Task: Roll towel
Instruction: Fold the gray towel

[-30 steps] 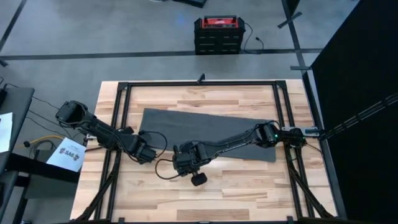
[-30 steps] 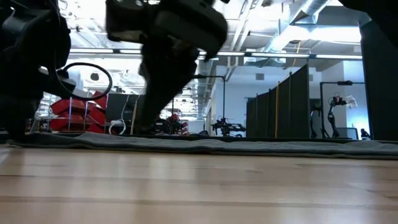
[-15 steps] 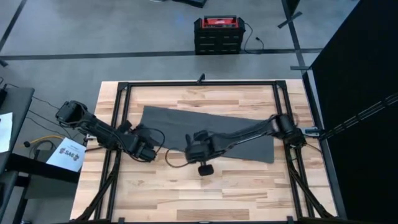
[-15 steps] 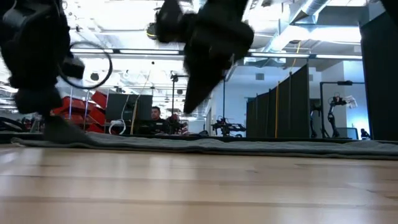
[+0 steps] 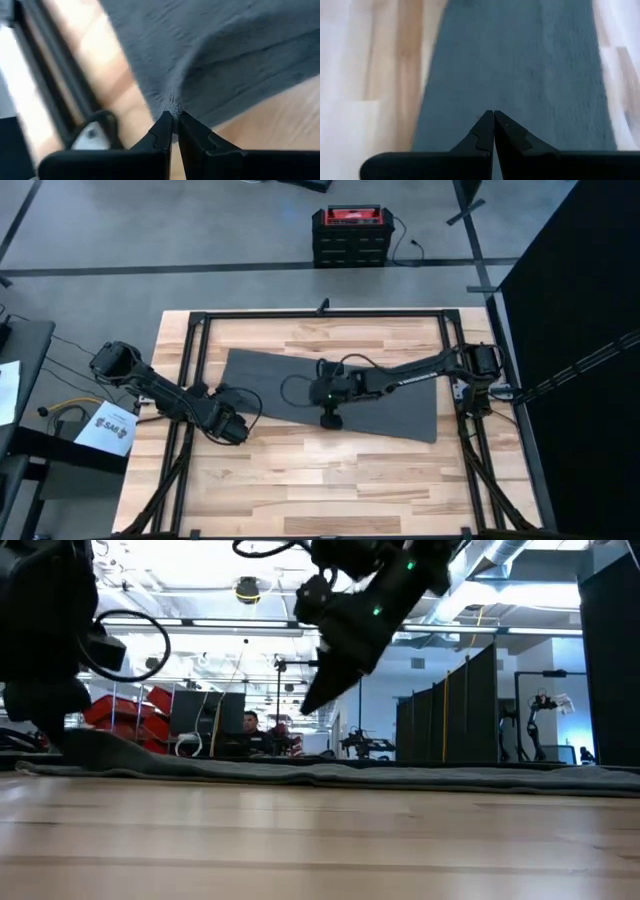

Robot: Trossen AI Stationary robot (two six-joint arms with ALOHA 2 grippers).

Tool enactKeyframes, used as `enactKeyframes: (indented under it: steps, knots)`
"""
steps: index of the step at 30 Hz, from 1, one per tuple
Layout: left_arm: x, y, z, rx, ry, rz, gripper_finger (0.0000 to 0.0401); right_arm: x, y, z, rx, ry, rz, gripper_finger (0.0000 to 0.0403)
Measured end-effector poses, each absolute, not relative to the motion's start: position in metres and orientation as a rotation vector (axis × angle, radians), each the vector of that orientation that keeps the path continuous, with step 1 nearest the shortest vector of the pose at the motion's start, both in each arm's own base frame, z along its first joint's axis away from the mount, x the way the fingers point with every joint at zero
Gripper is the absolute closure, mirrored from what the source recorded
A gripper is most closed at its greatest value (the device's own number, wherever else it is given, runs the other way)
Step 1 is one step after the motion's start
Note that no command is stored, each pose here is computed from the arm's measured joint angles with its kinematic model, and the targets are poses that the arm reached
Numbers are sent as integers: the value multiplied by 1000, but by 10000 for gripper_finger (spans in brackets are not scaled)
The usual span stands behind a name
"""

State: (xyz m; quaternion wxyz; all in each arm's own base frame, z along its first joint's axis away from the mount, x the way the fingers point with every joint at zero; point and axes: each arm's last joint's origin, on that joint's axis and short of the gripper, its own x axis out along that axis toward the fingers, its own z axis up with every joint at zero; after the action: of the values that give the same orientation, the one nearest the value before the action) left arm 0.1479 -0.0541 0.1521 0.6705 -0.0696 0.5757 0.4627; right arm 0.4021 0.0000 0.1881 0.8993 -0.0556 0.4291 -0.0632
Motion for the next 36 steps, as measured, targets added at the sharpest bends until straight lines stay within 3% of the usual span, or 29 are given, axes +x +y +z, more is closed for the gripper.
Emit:
enactKeyframes:
  steps: [9, 14, 18, 29, 36]
  knots:
    - [146, -48, 142, -164, 1289, 1049, 394, 397, -54, 165, -14, 899, -163, 403]
    - [146, -48, 142, -161, 1295, 1040, 394, 397, -65, 127, 48, 1004, -151, 403]
    - [146, -49, 142, -171, 1329, 1015, 394, 398, -67, 125, 48, 995, -153, 403]
    - [159, -52, 157, -312, 1436, 958, 252, 391, -75, 121, 60, 1036, -166, 403]
    - [168, -65, 178, -349, 1355, 978, 242, 382, -82, 118, 71, 1084, -189, 403]
